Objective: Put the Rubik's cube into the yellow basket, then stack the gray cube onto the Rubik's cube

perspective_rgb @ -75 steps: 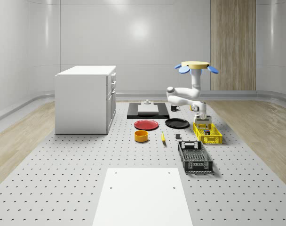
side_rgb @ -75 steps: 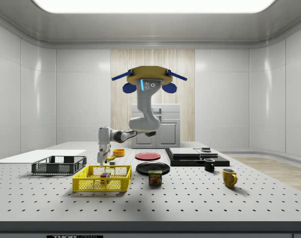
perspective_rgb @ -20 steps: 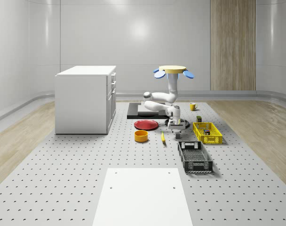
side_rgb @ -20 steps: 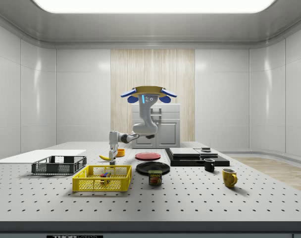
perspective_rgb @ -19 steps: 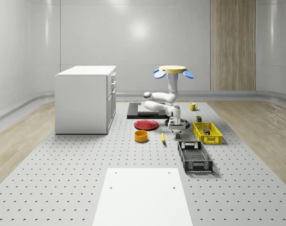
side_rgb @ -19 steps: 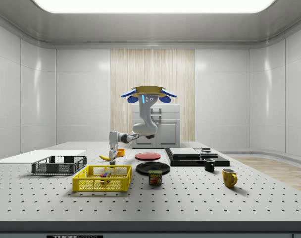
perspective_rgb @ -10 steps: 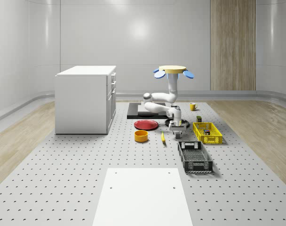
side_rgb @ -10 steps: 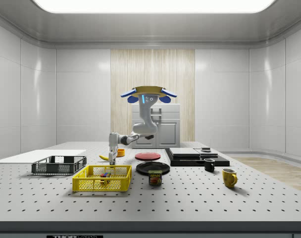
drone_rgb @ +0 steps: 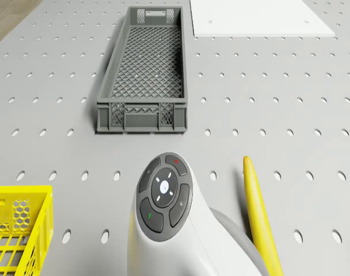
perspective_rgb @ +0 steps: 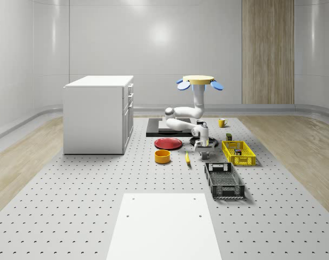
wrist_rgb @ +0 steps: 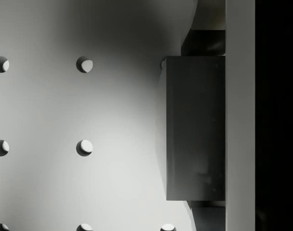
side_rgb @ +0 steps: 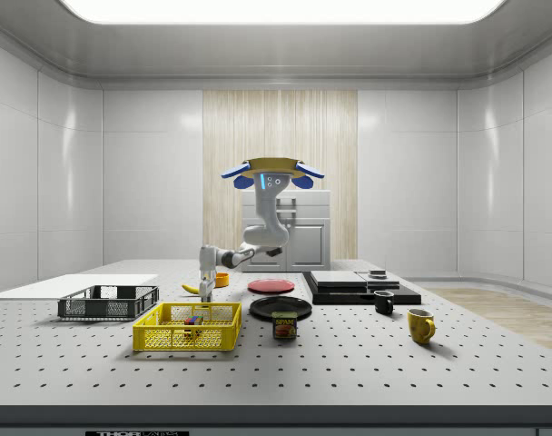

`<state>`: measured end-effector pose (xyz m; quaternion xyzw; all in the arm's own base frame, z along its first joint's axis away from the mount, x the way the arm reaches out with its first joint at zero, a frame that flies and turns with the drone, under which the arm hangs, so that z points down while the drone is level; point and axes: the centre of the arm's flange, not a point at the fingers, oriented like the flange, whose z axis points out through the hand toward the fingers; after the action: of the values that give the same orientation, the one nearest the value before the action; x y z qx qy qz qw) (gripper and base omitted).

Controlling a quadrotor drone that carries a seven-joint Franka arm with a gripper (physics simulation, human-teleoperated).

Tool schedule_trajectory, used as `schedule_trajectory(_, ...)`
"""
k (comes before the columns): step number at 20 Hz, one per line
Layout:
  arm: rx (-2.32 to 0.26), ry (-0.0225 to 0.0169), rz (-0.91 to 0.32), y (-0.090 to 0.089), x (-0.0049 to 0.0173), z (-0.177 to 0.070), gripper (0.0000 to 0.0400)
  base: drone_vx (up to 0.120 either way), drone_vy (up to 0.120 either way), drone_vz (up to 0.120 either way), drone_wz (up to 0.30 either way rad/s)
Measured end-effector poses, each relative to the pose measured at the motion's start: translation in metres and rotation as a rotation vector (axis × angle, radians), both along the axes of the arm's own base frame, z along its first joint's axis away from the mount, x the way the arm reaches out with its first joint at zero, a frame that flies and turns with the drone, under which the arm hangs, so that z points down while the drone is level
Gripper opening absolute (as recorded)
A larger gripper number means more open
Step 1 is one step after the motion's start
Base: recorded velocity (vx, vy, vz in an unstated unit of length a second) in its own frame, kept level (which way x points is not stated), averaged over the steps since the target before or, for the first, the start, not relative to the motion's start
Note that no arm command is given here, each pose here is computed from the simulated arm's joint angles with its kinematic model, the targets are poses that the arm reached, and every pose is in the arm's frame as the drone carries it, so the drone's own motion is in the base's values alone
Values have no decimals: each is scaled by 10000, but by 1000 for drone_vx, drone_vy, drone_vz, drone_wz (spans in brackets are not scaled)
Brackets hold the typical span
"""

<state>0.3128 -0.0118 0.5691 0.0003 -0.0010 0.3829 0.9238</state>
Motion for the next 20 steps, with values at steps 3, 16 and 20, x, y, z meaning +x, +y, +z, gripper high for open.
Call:
schedule_trajectory(3,0,0,0,-1,0,9,271,0,0,0,0)
schedule_trajectory(16,0,1,-1,-1,0,-247,251,0,0,6,0)
schedule_trajectory(20,1,1,-2,-1,0,-415,251,0,0,120,0)
